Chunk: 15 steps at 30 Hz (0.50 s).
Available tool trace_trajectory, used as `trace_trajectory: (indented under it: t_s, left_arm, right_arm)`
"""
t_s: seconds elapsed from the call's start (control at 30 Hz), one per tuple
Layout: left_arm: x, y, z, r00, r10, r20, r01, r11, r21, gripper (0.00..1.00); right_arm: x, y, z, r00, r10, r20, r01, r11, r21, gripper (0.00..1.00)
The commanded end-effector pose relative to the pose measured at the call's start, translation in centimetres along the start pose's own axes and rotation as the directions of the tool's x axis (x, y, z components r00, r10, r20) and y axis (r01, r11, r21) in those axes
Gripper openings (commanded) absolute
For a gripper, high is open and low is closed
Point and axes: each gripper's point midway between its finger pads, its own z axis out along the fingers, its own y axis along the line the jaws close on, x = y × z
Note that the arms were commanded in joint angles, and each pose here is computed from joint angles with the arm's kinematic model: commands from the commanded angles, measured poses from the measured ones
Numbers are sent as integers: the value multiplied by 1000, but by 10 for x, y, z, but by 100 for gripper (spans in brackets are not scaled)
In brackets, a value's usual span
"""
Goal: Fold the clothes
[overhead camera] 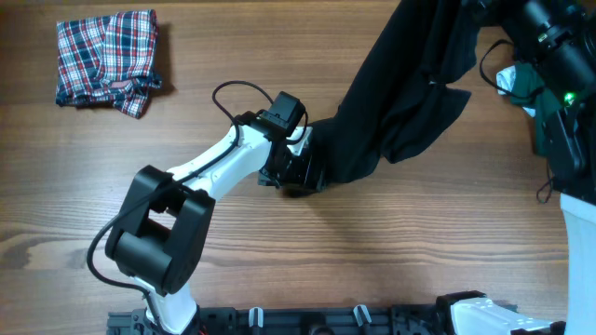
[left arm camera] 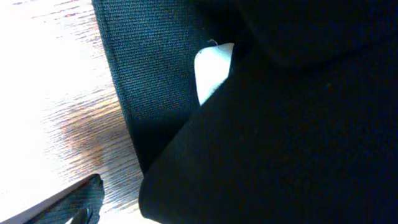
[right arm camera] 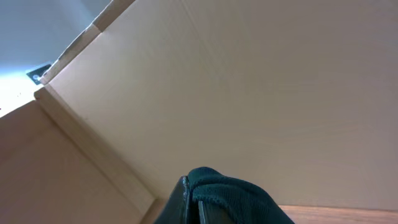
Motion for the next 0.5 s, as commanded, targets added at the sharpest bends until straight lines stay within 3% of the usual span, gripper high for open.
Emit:
trace_trajectory:
  t_s: [0.0, 0.2, 0.23, 0.47]
  left_arm:
    - [1, -3, 5, 999, 37, -6, -37, 999, 17, 79]
    - [1, -3, 5, 999, 38, -6, -38, 999, 16, 9]
    - [1, -3, 5, 999, 38, -6, -37, 999, 16, 4]
    - [-11, 26, -10, 999, -22, 39, 25, 996, -81, 4]
  right_arm:
    - [-20, 21, -16, 999, -10, 50, 12, 999, -52, 4]
    - [-15, 17, -15, 1000, -5, 29, 7, 999, -39, 4]
    - [-13, 15, -14, 1000, -6, 20, 6, 999, -32, 4]
    - [9, -25, -17, 999, -15, -46, 22, 986, 165, 4]
